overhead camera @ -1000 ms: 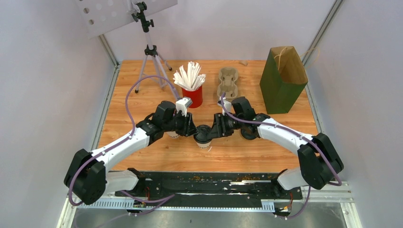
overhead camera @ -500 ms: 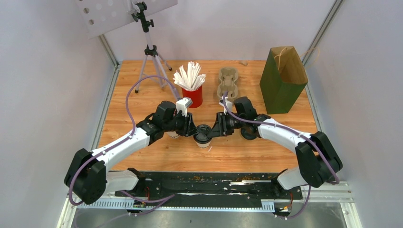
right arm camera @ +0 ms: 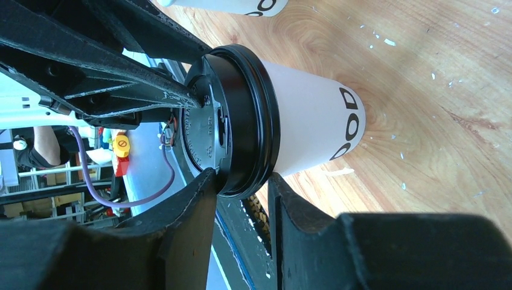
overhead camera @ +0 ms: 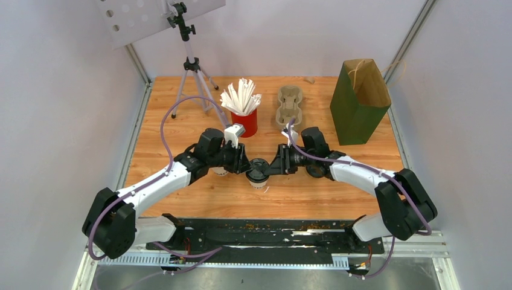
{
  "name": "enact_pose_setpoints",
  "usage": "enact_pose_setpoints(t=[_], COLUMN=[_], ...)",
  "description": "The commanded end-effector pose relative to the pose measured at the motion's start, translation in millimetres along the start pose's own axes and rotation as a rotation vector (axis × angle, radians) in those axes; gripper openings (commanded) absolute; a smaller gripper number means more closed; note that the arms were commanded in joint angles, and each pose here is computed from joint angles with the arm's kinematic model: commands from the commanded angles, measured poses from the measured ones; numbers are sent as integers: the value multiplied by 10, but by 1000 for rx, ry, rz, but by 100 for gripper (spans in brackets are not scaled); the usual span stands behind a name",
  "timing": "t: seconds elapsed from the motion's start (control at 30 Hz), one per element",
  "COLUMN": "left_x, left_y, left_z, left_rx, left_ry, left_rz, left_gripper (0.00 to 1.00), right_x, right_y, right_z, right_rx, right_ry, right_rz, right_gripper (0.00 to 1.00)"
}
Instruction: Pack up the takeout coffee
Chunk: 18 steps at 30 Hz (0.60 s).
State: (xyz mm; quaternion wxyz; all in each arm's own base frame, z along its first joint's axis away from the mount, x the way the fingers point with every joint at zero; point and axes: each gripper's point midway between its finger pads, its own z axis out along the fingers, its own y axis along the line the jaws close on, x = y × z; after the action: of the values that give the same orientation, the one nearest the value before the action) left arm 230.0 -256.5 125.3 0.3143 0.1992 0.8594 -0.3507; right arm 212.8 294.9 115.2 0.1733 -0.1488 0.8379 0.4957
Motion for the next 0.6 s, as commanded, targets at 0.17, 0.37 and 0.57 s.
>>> enact_pose_setpoints(t=[0.17,0.37,0.57], left_x=[260,192,106], left_y=[164,56,-79], left_z=[84,110,148], left_rx=[-47,29,117], left_ry=[97,91,86], left_rz=[34,110,177], left_gripper=[42,42,42], right_x=[270,-171,-398], right_y=[-366,81,146], right_z=[-42,-320,-458], right_rx=[173,170,244], right_ry=[56,-43,-54], right_rz=[79,-60,-169], right_gripper=[40,49,45])
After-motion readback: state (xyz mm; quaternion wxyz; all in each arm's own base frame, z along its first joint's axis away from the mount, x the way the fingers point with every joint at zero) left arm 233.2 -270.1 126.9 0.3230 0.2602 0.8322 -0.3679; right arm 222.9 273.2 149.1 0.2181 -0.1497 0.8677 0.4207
